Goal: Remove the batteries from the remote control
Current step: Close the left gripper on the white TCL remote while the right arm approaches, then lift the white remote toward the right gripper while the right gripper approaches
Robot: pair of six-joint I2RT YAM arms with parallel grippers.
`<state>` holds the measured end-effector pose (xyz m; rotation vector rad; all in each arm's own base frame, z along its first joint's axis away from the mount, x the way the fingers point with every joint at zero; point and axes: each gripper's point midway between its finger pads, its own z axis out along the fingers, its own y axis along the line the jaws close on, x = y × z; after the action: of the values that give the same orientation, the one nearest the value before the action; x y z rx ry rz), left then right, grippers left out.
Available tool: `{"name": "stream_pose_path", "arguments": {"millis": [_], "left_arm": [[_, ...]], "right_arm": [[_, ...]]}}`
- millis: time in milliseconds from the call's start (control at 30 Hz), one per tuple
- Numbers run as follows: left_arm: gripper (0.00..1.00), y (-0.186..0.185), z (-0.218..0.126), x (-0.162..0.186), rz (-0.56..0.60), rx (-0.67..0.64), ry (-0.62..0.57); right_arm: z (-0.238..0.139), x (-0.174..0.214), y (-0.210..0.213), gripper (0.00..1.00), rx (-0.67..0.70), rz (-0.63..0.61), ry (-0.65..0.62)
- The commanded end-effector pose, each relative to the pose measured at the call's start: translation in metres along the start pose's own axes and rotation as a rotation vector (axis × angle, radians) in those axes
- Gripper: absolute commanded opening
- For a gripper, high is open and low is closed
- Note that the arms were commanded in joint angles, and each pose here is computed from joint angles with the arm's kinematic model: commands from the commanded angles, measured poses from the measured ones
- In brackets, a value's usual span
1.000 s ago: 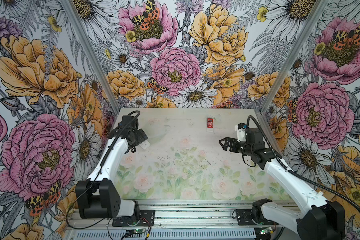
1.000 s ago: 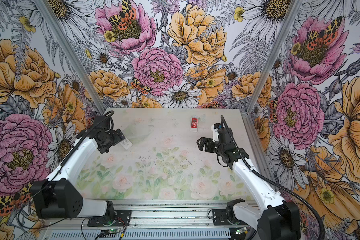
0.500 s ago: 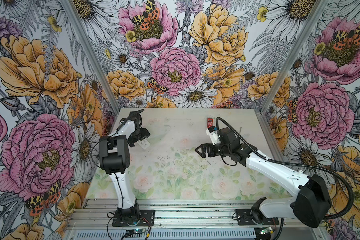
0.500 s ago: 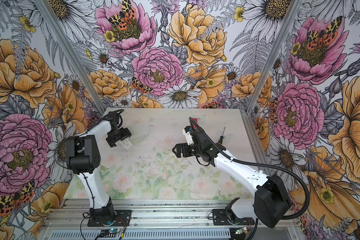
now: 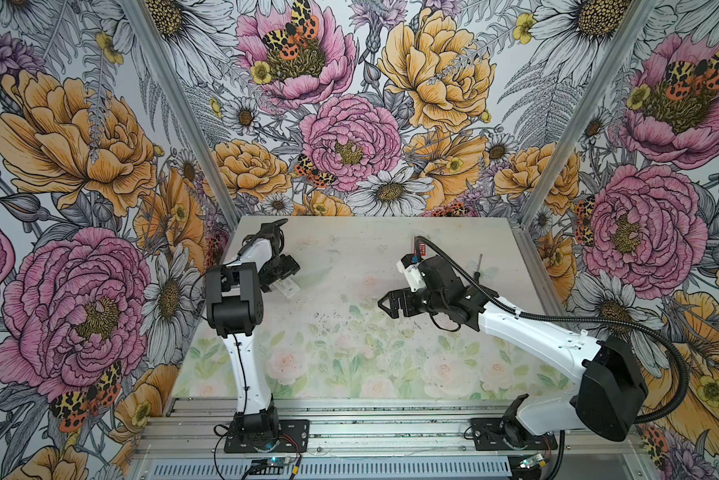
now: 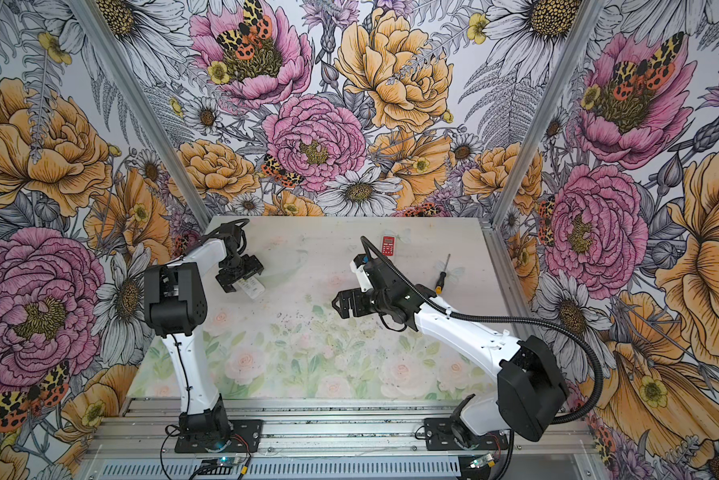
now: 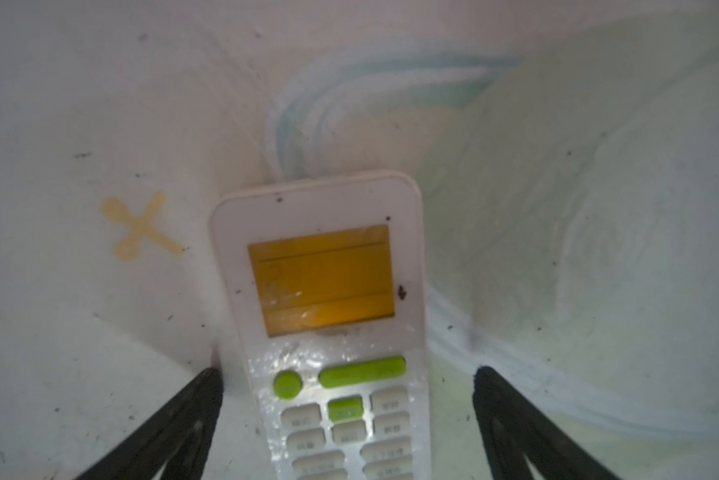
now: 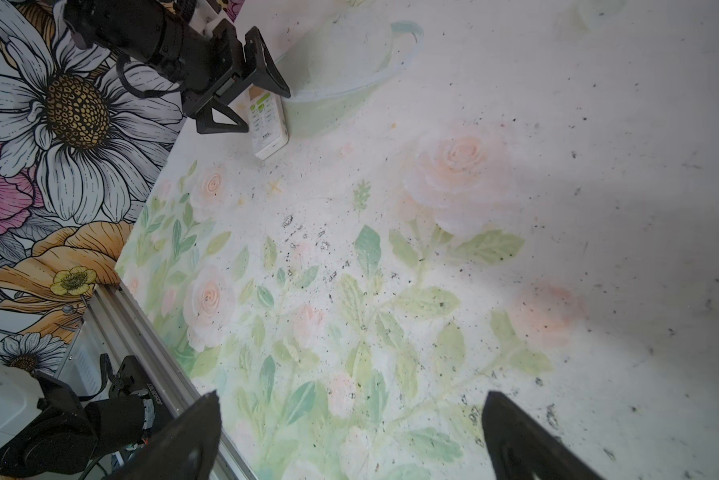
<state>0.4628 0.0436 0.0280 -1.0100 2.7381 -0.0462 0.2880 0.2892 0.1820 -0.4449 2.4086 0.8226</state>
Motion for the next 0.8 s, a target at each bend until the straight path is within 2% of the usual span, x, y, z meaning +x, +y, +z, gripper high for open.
{"name": "stream_pose_path", "arguments": {"millis": [0,200,367,567,767], "left_arm": [[0.9,0.003,0.004,-0.004,0.003,-0.018,0.005],[0.67,0.007,0.015,0.012,0.029,-0.041,0.047],[0.63,0.003,0.013,0.024,0.061,-0.036,0.055],[0.52,-0.023,-0.007,0.041,0.036,0.126,0.063],[0.49,-0.068,-0.049,0.067,-0.003,0.342,0.058]], "right_arm": [[0.0,-0.02,0.007,1.0,-0.006,-0.013,-0.054],[0.01,-0.018,0.003,1.0,0.004,-0.001,-0.041],[0.014,-0.016,0.004,1.0,-0.01,0.013,-0.039],[0.018,-0.009,0.002,1.0,-0.046,0.074,-0.049],[0.016,-0.006,0.007,1.0,-0.131,0.127,-0.106]]}}
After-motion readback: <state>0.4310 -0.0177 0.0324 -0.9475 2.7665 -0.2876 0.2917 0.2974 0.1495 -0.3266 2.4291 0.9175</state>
